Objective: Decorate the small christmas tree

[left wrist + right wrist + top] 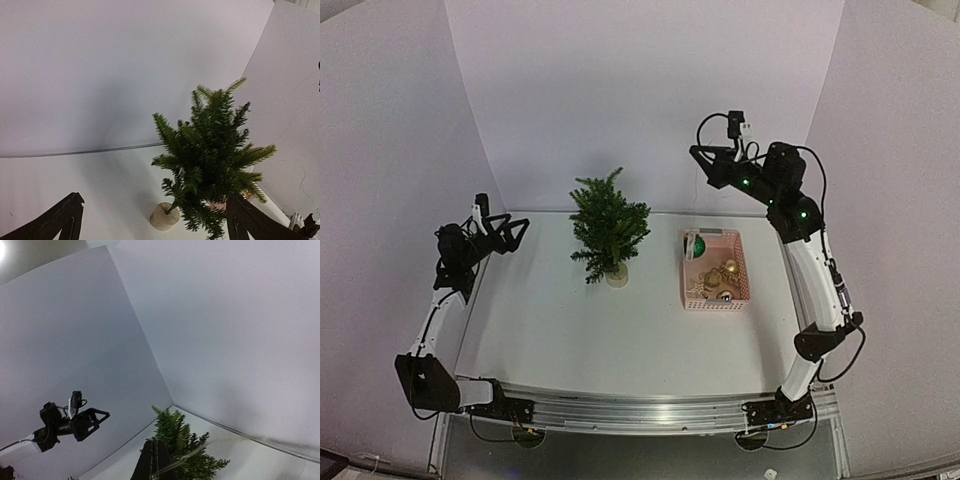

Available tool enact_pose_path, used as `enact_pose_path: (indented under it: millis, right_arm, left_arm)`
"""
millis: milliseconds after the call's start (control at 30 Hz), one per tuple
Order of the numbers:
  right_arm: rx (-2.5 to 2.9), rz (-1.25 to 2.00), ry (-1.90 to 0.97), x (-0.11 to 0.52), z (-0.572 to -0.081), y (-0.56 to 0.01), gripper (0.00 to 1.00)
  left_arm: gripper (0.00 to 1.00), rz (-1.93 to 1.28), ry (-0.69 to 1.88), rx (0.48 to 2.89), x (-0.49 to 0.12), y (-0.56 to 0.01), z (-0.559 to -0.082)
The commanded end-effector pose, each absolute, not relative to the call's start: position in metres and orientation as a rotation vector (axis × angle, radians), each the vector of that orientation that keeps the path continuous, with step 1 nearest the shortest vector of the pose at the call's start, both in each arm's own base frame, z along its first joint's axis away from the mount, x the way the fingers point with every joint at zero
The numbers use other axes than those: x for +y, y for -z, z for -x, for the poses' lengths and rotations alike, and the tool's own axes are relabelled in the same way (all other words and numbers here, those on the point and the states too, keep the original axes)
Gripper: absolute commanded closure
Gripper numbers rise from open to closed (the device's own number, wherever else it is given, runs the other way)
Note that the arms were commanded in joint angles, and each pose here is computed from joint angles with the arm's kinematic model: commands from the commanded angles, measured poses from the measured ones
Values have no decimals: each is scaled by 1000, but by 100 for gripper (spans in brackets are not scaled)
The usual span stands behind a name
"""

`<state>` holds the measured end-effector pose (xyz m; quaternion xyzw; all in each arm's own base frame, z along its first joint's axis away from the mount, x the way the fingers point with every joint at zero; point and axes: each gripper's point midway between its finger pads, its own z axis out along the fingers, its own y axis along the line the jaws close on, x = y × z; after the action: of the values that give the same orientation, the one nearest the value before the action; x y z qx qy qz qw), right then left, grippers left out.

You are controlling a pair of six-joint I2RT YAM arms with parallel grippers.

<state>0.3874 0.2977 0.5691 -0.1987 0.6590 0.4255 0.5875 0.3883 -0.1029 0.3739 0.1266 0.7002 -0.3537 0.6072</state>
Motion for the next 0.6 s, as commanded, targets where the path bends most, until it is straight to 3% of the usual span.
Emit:
enact_pose_path:
  millis: [0, 300, 567]
  right_arm:
    - [1495, 716, -1157, 331, -327, -564, 100]
    - [1542, 792, -1169, 377, -285, -536, 100]
    - [1578, 758, -1201, 404, -278, -517, 100]
  left_arm:
    - [2, -528, 954, 1535, -149, -435, -356]
    - [17, -887, 1103, 1583, -252, -462, -317]
    - [7, -1188, 1226, 1474, -350, -455, -269]
